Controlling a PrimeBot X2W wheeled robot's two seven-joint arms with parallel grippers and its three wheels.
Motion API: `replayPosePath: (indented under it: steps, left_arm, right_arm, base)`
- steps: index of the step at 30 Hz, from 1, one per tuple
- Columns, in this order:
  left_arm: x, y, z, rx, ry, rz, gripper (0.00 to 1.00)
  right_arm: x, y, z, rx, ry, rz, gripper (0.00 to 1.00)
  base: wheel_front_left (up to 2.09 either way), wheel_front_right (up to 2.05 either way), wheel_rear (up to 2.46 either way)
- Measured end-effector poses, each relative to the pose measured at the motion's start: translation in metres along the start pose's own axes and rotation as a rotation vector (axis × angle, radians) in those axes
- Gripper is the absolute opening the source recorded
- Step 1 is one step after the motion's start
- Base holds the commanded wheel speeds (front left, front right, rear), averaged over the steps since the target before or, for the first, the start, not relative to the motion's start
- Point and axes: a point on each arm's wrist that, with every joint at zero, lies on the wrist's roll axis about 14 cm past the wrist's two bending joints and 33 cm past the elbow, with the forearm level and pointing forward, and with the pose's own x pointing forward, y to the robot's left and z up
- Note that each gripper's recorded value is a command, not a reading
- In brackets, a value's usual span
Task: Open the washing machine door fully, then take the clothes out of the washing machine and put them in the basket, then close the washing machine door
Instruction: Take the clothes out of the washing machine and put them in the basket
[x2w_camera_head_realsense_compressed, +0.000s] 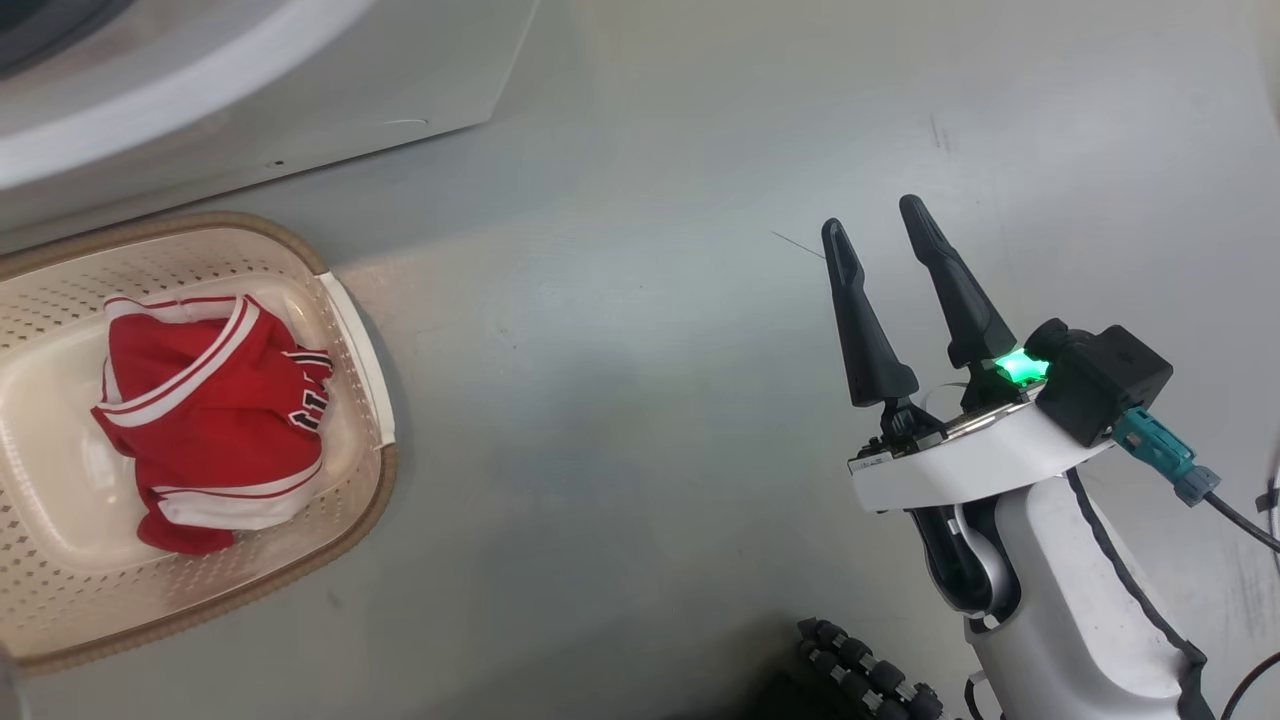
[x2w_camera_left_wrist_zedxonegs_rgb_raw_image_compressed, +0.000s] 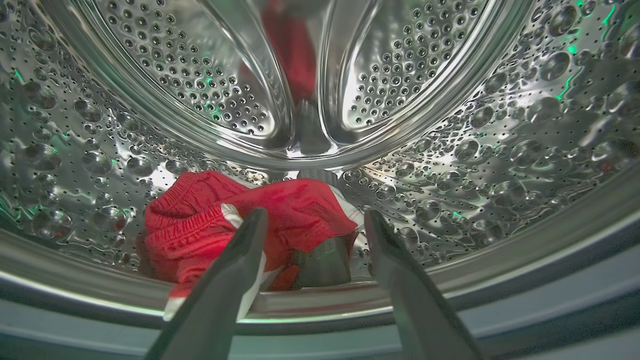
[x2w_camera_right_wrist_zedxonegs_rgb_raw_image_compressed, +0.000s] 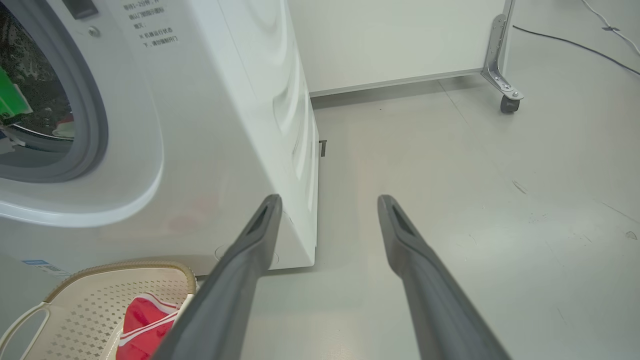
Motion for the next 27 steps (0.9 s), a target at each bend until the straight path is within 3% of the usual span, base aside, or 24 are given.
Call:
replayPosePath:
  steps: [13, 27]
  left_arm:
    - [0.027, 0.025, -0.007, 0.12, 0.112, 0.062, 1.0]
    - [0.031, 0.044, -0.032, 0.247, 0.332, 0.116, 1.0]
  right_arm:
    - [-0.002, -0.006, -0.006, 0.016, 0.022, -0.026, 1.0]
    - [-0.004, -0.008, -0.008, 0.023, 0.032, -0.04, 1.0]
  base:
    - [0.0, 0.0, 0.0]
    - [0.0, 0.0, 0.0]
